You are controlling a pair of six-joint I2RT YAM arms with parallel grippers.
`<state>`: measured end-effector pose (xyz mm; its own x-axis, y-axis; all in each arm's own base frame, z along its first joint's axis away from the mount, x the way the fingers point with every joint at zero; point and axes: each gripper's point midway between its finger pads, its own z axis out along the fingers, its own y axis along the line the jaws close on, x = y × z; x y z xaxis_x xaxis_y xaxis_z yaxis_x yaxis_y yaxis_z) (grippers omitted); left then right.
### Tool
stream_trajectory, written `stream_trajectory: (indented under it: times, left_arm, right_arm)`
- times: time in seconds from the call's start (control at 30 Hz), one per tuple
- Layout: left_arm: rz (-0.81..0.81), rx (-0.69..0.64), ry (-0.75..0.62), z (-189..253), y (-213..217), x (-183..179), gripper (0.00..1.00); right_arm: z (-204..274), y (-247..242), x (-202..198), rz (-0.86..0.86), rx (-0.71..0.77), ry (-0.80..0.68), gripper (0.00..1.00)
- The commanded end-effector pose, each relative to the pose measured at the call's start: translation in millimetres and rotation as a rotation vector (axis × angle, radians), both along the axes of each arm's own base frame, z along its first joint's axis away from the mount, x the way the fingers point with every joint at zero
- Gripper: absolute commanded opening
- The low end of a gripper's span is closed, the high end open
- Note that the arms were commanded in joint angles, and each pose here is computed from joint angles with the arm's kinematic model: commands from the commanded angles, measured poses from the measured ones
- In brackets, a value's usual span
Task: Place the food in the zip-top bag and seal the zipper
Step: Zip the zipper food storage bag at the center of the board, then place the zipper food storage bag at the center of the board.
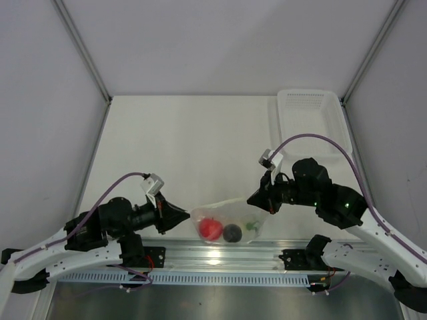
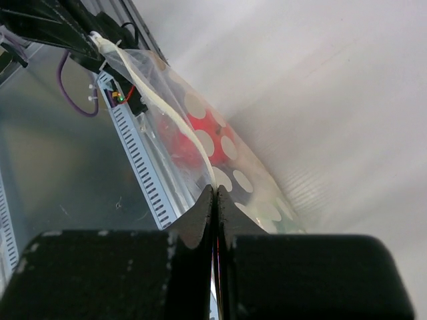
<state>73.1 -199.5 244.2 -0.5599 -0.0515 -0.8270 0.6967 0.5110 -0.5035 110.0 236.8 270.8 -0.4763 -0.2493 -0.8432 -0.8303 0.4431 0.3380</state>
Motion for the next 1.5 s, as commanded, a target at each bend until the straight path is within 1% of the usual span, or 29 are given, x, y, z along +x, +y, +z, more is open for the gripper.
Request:
stream_trajectory:
  times: [0.0,0.03,0.1,0.13,0.2,0.23,0.37,0.4,0.47,0.53,0.57,0.67,0.7,0.73,0.8,0.9,0.93,1.0,1.03,1.1,1.13,1.17,1.2,1.23,1.33,1.37,1.4,1.43,1.47]
  left_arm:
    - [0.067,0.015,0.009,5,3,10,0.15]
    - [0.098,0.024,0.005,3,6,15,0.29]
    - [0.152,0.037,0.019,1,12,21,0.48]
    - [0.204,0.044,0.014,1,18,28,0.69]
    - [0.266,0.051,0.023,3,28,34,0.87]
    - [0.291,0.058,0.021,2,32,37,0.99]
    - [0.43,0.064,0.001,10,56,52,1.0]
    - [0.444,0.059,-0.005,14,59,53,0.99]
    - [0.472,0.051,-0.015,17,66,56,1.0]
    - [0.478,0.037,-0.022,18,69,56,1.0]
    - [0.48,0.027,-0.027,21,70,56,0.99]
    - [0.469,0.016,-0.029,17,70,55,1.0]
    - [0.445,0.012,-0.025,16,67,52,1.0]
    - [0.428,0.002,-0.026,16,64,50,1.0]
    - [0.383,-0.024,-0.026,15,55,46,0.99]
    - [0.323,-0.058,0.001,16,44,38,0.99]
    - [0.3,-0.064,0.008,15,42,34,1.0]
    - [0.285,-0.076,0.016,16,41,31,0.99]
    - [0.279,-0.078,0.017,16,41,30,1.0]
    - [0.278,-0.089,0.019,17,44,28,0.99]
    - [0.277,-0.097,0.018,19,45,28,0.99]
    - [0.272,-0.101,0.016,20,45,27,0.99]
    - [0.27,-0.107,0.015,21,45,26,1.0]
    - [0.268,-0.109,0.012,22,46,26,1.0]
    - [0.259,-0.115,0.014,23,44,25,1.0]
    - [0.253,-0.118,0.015,23,44,24,0.99]
    - [0.25,-0.114,0.017,22,42,24,1.0]
    - [0.25,-0.115,0.017,22,42,24,1.0]
    - [0.25,-0.115,0.017,21,41,24,0.99]
  right_arm:
    - [-1,12,7,-0.005,0.032,0.018,0.0]
    - [-3,14,7,0.004,0.03,0.026,0.0]
    - [-3,20,9,0.011,0.031,0.033,0.0]
    - [-9,24,12,0.015,0.013,0.046,0.0]
    - [-7,28,19,0.006,0.007,0.039,0.0]
    - [-12,33,25,0.002,-0.014,0.049,0.0]
    - [-8,47,49,-0.025,-0.029,0.047,0.0]
    - [2,51,56,-0.029,-0.014,0.034,0.0]
    - [-5,56,76,-0.051,-0.026,0.065,0.0]
    - [2,61,95,-0.068,-0.007,0.072,0.0]
    - [-10,63,112,-0.089,-0.024,0.112,0.0]
    - [-13,65,144,-0.119,-0.006,0.139,0.0]
    - [-28,70,157,-0.127,-0.022,0.177,0.0]
    - [-27,72,167,-0.13,-0.012,0.18,0.0]
    - [-42,73,190,-0.153,-0.015,0.21,0.0]
    - [-43,72,217,-0.173,0.016,0.216,0.0]
    - [-57,74,229,-0.185,0.004,0.244,0.0]
    - [-56,73,251,-0.21,0.012,0.241,0.0]
    - [-72,74,262,-0.229,-0.006,0.27,0.0]
    - [-67,74,284,-0.254,0.013,0.261,0.0]
    - [-82,74,295,-0.276,-0.003,0.286,0.0]
    - [-75,75,308,-0.291,0.007,0.266,0.0]
    - [-77,74,317,-0.311,0.002,0.271,0.0]
    - [-95,72,328,-0.344,-0.015,0.31,0.0]
    - [-94,69,355,-0.403,0.004,0.323,0.0]
    - [-116,65,362,-0.45,-0.037,0.364,0.0]
    - [-124,60,375,-0.496,-0.061,0.374,0.0]
    - [-113,61,381,-0.498,-0.044,0.353,0.0]
    - [-132,56,387,-0.536,-0.073,0.388,0.0]
